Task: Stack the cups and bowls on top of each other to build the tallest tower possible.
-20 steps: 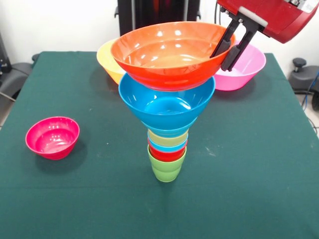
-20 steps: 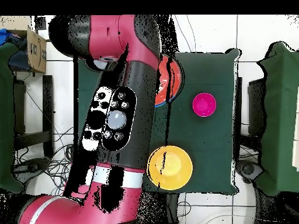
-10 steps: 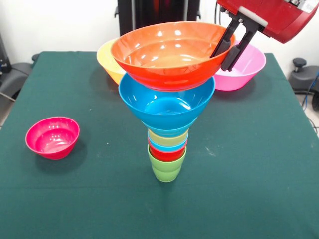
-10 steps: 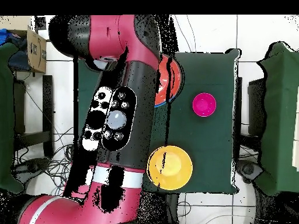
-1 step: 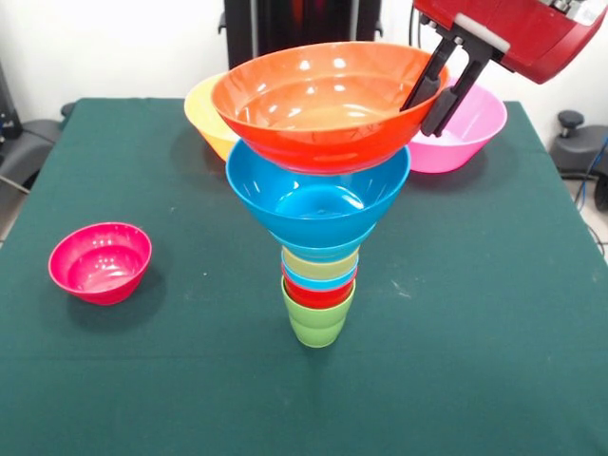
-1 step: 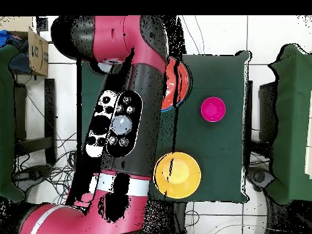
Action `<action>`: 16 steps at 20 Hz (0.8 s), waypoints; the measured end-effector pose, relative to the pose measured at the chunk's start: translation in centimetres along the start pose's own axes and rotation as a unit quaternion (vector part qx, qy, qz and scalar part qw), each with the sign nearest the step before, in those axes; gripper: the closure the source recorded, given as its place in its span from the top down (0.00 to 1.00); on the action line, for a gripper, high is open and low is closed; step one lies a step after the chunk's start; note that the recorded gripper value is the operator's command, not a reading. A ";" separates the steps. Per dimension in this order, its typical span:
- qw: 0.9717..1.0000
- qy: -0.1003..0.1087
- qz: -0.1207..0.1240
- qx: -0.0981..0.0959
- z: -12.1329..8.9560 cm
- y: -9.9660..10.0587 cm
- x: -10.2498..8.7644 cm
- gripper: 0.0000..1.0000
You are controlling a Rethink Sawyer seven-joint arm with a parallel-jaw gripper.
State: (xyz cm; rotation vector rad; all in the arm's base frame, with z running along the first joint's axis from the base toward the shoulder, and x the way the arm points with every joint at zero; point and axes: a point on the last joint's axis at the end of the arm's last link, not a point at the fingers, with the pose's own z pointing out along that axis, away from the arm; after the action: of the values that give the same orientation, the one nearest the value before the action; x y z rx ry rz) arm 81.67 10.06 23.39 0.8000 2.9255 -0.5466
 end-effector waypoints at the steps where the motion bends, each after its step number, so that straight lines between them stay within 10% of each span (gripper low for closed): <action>1: 1.000 0.000 0.000 0.000 0.0 0.0 0.0 0.00; 16: 1.000 -0.013 0.002 -0.006 0.8 -0.1 -0.3 0.00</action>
State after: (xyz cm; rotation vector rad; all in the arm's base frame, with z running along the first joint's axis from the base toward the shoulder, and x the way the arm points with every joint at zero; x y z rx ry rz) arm 81.85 9.55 22.68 0.7901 2.9002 -0.5344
